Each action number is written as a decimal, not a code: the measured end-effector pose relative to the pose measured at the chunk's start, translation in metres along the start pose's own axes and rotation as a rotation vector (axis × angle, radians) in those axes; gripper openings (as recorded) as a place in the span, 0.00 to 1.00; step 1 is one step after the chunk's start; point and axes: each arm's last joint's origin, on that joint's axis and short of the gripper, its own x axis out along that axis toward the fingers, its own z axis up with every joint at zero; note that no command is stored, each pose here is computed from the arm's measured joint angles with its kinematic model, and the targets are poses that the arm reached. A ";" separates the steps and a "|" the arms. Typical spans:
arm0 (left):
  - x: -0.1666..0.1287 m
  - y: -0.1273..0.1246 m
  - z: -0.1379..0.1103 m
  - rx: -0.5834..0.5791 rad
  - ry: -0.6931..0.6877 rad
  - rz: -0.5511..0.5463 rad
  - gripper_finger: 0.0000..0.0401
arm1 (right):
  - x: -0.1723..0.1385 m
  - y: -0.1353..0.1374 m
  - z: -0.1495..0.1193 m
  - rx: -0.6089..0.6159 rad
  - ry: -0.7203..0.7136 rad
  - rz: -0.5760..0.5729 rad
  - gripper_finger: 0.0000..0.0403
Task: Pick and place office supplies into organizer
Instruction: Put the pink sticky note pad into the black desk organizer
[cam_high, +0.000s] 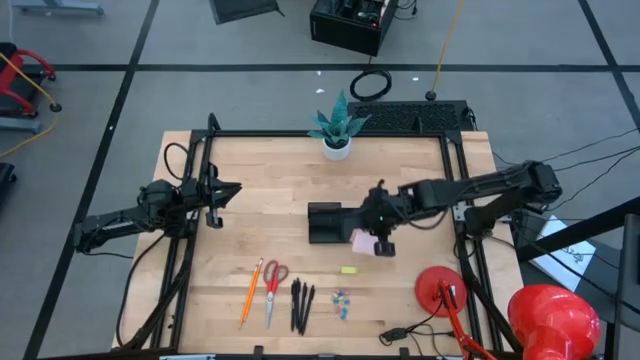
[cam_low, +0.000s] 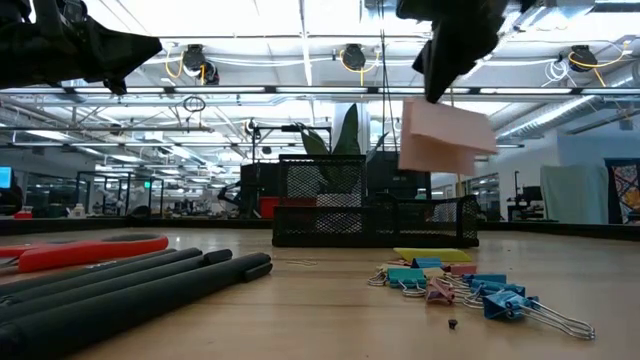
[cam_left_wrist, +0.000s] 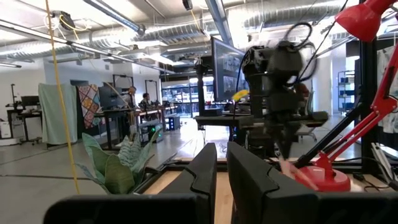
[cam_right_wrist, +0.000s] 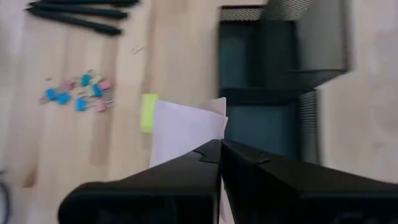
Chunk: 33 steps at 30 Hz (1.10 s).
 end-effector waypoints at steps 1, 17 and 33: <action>0.000 0.000 0.000 0.000 0.000 0.000 0.12 | 0.000 -0.005 0.000 0.001 -0.001 -0.009 0.00; 0.000 0.000 -0.001 0.019 0.007 0.010 0.12 | 0.035 -0.063 0.006 -0.053 0.060 -0.045 0.00; 0.000 0.001 -0.002 0.024 0.021 0.026 0.12 | 0.075 -0.076 0.000 -0.080 0.168 0.074 0.00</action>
